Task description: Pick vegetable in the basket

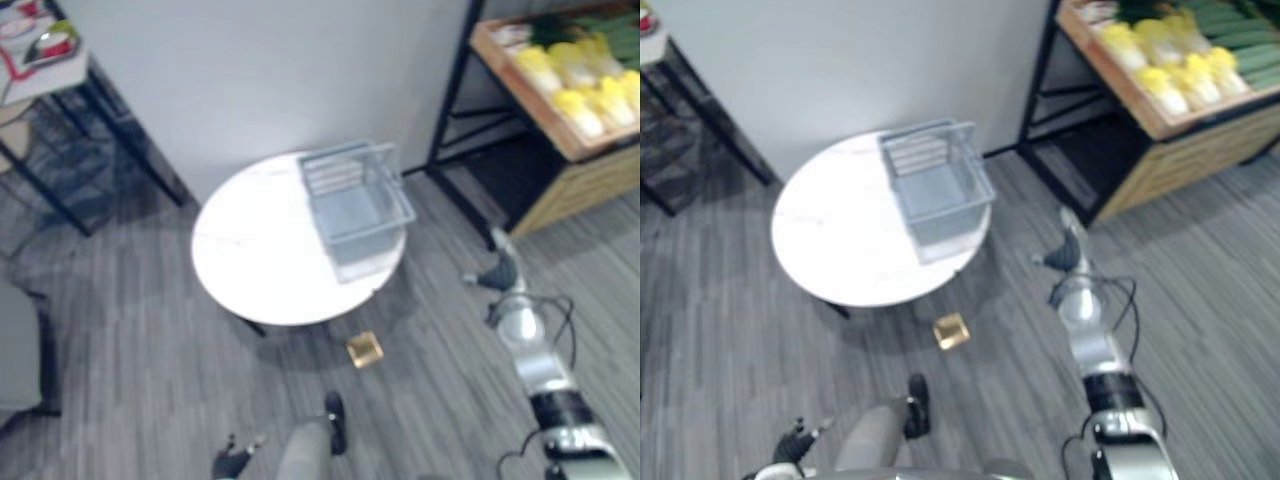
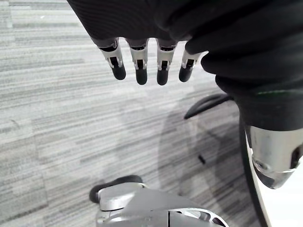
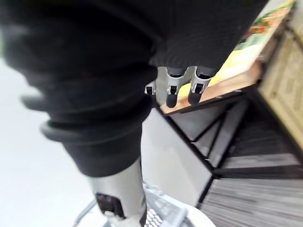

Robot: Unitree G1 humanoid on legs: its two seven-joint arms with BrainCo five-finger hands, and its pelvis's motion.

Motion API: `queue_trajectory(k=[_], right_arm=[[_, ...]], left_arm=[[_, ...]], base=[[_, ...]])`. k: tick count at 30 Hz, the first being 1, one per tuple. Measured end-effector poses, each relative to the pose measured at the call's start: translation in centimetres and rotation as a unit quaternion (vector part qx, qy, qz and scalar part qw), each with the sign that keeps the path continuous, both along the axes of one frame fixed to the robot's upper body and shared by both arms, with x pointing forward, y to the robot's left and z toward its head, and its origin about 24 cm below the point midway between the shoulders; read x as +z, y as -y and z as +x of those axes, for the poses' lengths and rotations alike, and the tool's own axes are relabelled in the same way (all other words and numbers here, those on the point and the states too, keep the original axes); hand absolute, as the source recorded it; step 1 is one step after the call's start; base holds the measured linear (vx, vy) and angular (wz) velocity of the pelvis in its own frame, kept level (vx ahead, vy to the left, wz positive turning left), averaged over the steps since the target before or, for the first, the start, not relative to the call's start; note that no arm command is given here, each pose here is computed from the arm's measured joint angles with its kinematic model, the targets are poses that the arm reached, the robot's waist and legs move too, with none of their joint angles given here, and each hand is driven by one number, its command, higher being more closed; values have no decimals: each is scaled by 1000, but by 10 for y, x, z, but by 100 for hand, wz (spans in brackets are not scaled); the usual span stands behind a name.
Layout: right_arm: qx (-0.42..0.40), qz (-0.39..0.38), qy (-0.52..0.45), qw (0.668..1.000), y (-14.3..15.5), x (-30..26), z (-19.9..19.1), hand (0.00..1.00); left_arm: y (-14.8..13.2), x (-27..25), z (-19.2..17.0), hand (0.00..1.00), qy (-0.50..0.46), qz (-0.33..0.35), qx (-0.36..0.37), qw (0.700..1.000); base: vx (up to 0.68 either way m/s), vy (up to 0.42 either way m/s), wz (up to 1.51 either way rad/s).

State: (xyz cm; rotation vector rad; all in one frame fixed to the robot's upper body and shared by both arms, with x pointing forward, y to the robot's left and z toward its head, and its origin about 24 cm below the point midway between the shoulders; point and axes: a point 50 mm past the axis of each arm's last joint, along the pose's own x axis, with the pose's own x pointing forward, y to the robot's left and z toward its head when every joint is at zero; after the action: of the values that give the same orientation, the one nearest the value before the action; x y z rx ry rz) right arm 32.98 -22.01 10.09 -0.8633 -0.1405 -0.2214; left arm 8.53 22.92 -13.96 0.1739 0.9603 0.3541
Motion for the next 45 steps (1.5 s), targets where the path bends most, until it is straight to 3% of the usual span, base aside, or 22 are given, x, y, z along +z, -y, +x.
queue_trajectory(k=[6, 12, 17, 24, 33, 34, 39, 45], right_arm=[[29, -78, -13, 996, -12, 10, 22, 0], [8, -149, -28, 988, 24, 27, 22, 0], [7, -167, -28, 986, 30, 33, 22, 0], [45, -203, 7, 978, 4, 70, 46, 0], [13, -233, 4, 972, 17, 98, 62, 0], [2, -242, -2, 970, 24, 102, 63, 100], [-50, -251, -31, 966, 58, 111, 60, 100], [-60, -232, -40, 970, 67, 109, 58, 100]], left_arm=[[-9, -6, -22, 0, -45, 11, -4, 999], [-21, 2, -1, 0, -18, 30, -19, 999], [-29, 9, 6, 0, -2, 45, -40, 998], [-29, 13, 12, 0, 17, 49, -46, 998], [-21, 9, 12, 0, 17, 48, -46, 998], [-20, 10, 14, 0, 21, 47, -49, 997], [-10, 11, 27, 0, 32, 42, -76, 996], [3, 11, 39, 0, 42, 32, -99, 994]], base=[[334, 50, 56], [241, -166, 121], [210, -285, 65], [113, -109, 13], [-17, 36, 7], [-61, 16, 13], [-52, 13, 8], [1, 4, -17]])
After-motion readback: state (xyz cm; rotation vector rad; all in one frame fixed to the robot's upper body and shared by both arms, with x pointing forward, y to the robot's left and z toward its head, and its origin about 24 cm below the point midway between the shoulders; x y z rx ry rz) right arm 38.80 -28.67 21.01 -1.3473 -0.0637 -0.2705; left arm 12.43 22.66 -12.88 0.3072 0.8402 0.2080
